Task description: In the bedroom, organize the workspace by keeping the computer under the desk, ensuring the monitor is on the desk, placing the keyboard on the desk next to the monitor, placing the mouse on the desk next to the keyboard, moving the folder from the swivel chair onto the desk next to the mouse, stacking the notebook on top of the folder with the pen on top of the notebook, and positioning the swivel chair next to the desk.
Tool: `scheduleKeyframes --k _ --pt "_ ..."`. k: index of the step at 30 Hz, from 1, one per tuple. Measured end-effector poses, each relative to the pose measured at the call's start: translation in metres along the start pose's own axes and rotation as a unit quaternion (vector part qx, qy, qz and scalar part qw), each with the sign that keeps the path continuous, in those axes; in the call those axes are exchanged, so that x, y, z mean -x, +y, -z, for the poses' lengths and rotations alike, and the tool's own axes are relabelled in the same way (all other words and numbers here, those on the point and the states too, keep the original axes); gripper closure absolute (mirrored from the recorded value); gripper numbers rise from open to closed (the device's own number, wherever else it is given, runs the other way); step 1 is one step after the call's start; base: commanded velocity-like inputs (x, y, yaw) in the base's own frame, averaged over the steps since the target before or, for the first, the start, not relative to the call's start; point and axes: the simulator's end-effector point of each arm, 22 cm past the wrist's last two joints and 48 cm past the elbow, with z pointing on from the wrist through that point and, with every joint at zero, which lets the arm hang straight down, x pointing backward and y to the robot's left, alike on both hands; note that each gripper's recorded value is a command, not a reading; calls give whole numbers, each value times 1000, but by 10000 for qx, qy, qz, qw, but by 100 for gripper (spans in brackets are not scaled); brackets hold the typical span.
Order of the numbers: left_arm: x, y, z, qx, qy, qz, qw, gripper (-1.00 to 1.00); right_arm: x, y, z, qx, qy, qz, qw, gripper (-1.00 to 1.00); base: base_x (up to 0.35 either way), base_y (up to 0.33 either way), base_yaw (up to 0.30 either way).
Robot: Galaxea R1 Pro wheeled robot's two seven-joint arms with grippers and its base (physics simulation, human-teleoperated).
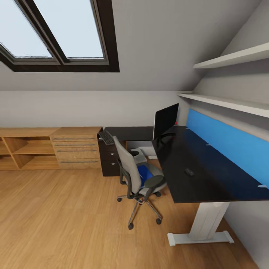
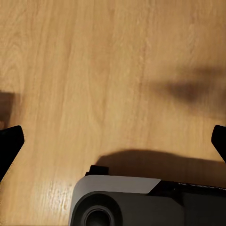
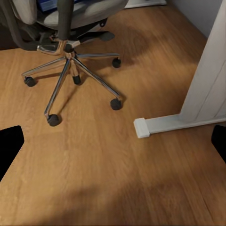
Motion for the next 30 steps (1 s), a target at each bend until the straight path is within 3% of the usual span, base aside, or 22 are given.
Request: scheduleKeyframes --k 11,26,30 --pt "3 0 -1 12 -37 21 10000 -100 0 -2 0 -6 -2 11 10000 -100 0 6 0" --pt "-6 1 -19 51 -29 81 9999 -100 -16 -1 -11 17 -8 26 10000 -100 0 0 0" --pt "-9 2 -23 53 -20 81 10000 -100 -20 9 -13 243 -36 169 9996 -100 0 0 0"
